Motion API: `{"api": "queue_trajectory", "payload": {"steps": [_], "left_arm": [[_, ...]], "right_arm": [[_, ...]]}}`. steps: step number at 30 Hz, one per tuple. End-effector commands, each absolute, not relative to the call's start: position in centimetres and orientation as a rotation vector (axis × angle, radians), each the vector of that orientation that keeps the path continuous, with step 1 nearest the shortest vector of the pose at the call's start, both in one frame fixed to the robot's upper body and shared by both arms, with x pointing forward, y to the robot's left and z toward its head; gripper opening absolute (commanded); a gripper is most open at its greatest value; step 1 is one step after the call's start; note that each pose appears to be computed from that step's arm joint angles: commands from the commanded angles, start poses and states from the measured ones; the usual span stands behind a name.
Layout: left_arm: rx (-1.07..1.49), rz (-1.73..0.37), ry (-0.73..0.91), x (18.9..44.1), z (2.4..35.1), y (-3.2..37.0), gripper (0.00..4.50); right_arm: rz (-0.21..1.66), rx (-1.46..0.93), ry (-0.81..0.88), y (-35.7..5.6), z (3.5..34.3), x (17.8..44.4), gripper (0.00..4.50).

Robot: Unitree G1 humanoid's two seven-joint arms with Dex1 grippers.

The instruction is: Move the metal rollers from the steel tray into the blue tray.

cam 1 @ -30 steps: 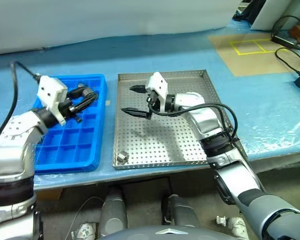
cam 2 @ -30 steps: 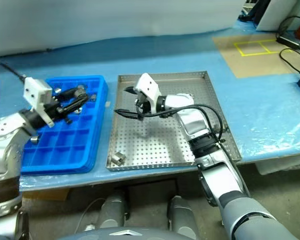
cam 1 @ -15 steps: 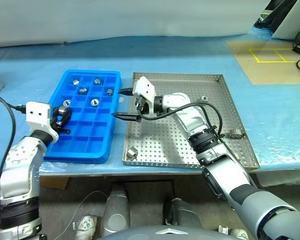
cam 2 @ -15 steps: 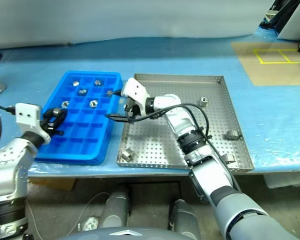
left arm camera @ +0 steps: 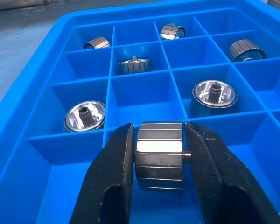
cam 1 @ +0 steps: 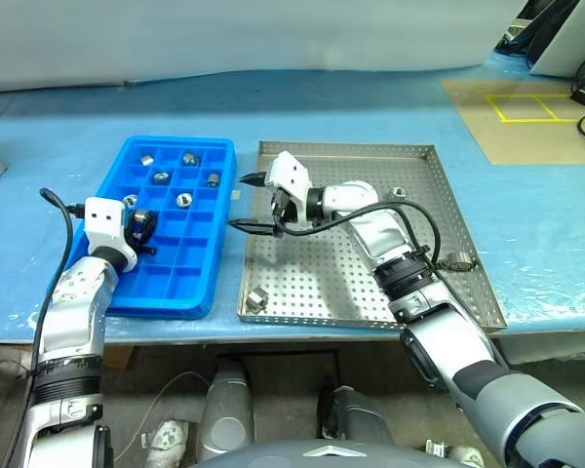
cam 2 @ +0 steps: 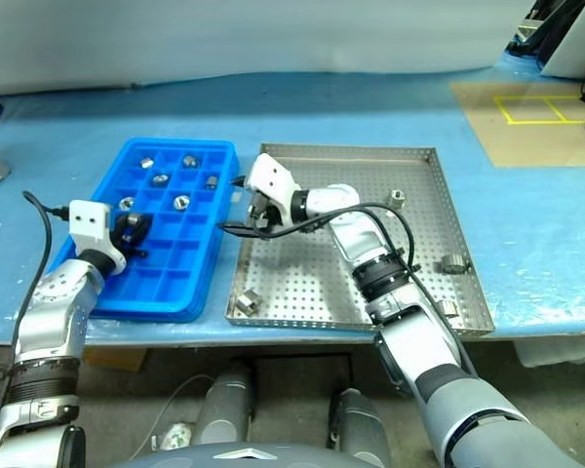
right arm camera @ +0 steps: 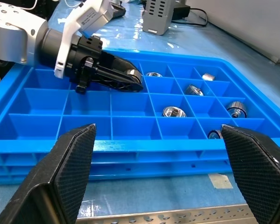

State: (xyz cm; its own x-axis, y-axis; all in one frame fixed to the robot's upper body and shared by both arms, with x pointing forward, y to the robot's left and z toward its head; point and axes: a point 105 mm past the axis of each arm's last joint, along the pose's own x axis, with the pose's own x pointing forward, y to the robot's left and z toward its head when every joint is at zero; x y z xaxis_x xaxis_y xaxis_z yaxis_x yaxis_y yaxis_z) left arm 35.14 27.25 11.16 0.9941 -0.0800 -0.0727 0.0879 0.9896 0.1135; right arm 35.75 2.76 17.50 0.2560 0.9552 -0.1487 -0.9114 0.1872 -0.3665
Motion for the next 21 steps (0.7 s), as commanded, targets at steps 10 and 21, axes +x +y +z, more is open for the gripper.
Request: {"api": "queue_trajectory", "payload": {"steps": [10, 21], "left_arm": [[0.110, -0.185, -0.018, 35.4, 14.4, 25.8, 3.25], [0.146, -0.706, -0.058, 33.8, 18.6, 18.0, 3.25]], "right_arm": [[1.270, -0.426, -0.177, 2.2, 18.6, 35.9, 4.50], [1.155, -0.394, -0.146, -2.6, 19.8, 36.9, 4.50]]}}
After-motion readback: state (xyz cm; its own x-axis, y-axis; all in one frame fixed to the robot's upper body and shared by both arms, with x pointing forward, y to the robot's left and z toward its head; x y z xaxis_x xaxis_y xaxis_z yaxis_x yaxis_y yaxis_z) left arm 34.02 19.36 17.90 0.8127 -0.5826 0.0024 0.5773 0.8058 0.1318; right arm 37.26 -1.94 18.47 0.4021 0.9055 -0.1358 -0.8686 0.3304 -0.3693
